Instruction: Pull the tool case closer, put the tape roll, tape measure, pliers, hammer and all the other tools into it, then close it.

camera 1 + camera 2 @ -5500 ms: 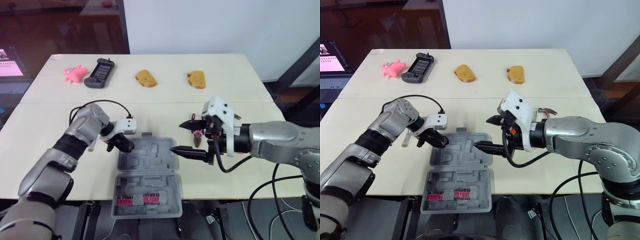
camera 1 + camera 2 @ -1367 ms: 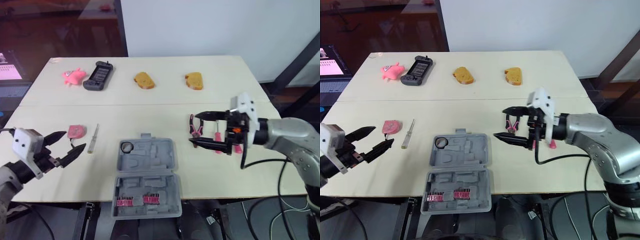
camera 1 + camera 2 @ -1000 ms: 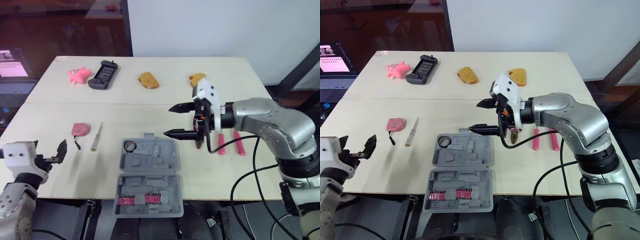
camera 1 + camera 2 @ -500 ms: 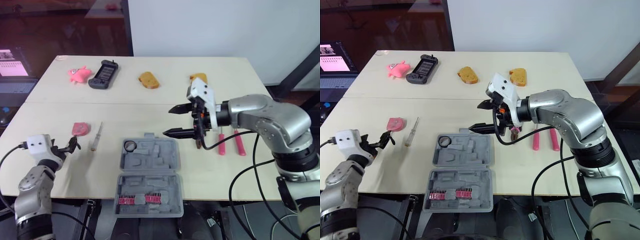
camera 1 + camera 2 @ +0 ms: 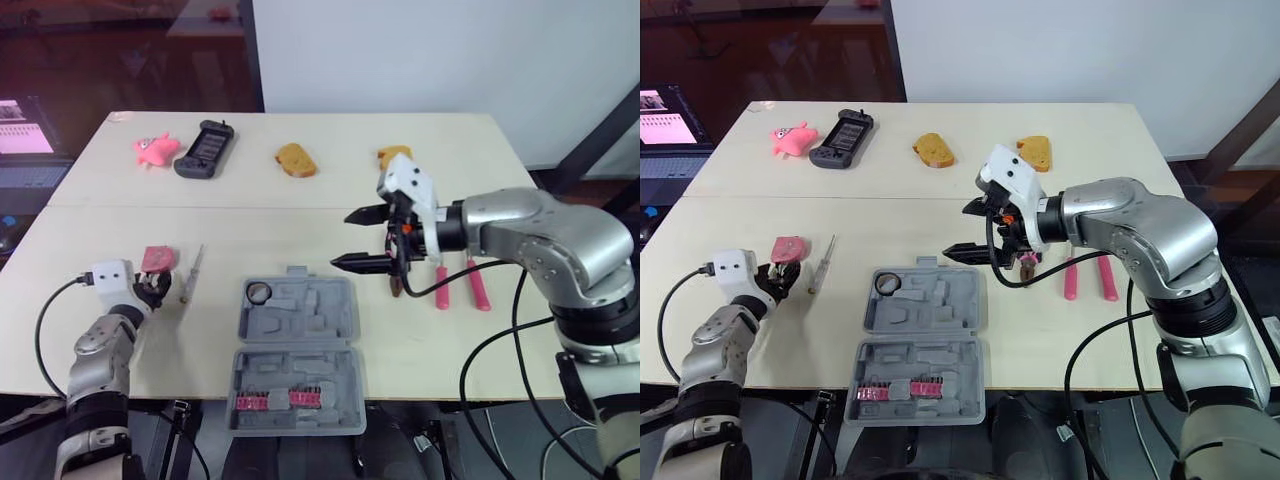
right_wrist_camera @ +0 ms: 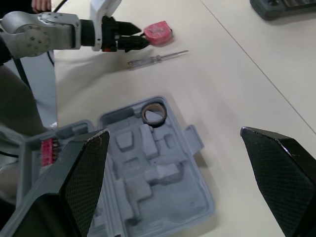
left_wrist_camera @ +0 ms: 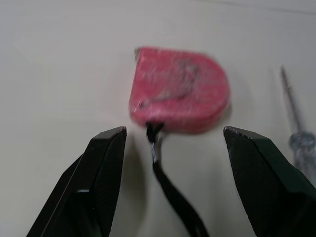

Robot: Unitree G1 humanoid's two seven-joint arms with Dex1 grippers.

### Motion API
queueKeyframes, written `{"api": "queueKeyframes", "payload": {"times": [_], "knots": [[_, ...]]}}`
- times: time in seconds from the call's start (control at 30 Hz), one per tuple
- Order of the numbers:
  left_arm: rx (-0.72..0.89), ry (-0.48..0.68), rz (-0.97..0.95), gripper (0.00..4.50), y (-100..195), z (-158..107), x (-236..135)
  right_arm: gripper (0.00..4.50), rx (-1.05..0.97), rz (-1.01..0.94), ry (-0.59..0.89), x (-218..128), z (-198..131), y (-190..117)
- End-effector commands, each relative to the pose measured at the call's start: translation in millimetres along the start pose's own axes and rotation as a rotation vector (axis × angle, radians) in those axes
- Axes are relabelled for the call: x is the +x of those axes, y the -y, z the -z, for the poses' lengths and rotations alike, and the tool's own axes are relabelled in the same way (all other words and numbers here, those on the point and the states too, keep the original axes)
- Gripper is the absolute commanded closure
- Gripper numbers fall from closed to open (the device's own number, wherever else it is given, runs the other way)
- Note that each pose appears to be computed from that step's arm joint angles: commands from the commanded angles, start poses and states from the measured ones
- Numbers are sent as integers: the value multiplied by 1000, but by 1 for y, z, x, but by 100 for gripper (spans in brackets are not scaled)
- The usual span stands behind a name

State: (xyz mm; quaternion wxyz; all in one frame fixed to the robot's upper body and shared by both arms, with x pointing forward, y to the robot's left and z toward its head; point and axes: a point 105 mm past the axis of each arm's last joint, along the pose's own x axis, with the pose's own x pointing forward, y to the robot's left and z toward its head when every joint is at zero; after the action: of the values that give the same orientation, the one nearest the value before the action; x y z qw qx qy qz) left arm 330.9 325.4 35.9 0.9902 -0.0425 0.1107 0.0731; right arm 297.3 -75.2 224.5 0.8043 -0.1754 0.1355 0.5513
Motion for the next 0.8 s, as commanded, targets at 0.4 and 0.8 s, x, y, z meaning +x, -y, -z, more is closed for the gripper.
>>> {"api": "queueKeyframes", "payload": {"times": [0.4, 0.8], "knots": [[-25, -7, -15, 175, -5, 3, 6, 0, -65, 41, 23, -4, -10, 0], [-38, -20, 18, 447, -2, 12, -5, 0, -72, 46, -3, -3, -3, -1]]}}
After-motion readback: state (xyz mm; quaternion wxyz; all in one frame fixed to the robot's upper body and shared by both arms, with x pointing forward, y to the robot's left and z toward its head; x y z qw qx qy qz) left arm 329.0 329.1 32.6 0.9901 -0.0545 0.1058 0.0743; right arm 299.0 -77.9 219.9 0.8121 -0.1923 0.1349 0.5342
